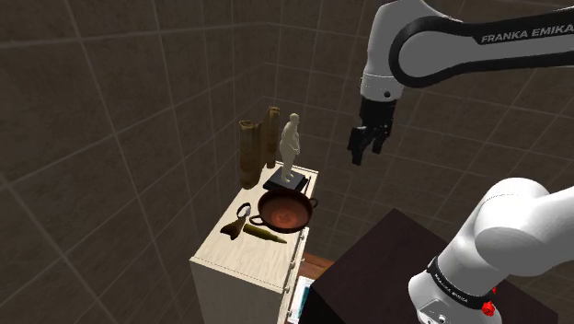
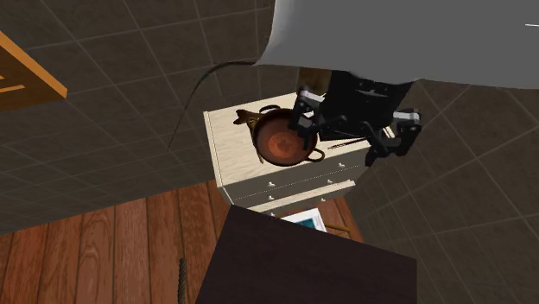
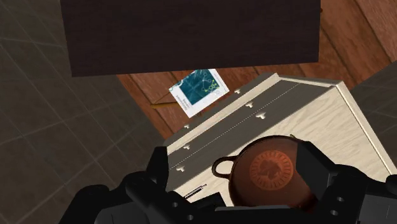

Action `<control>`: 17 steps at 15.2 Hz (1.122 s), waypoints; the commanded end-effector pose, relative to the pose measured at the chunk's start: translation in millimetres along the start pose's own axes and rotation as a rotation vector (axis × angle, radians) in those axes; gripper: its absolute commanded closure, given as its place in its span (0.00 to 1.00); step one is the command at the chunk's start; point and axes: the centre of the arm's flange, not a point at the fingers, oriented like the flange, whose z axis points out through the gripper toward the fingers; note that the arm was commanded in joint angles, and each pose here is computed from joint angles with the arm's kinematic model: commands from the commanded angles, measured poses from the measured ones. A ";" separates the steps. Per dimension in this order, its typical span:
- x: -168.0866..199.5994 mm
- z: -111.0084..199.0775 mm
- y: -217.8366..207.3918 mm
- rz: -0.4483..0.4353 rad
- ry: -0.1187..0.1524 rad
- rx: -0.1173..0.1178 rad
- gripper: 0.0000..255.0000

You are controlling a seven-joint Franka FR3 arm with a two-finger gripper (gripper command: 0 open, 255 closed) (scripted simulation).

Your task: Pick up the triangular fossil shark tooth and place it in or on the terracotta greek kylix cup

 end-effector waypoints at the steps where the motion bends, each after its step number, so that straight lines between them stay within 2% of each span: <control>1: 9.7 13.8 -19.5 -0.002 0.018 0.000 0.00; 17: 99.4 115.4 -171.8 -0.022 0.141 -0.011 0.00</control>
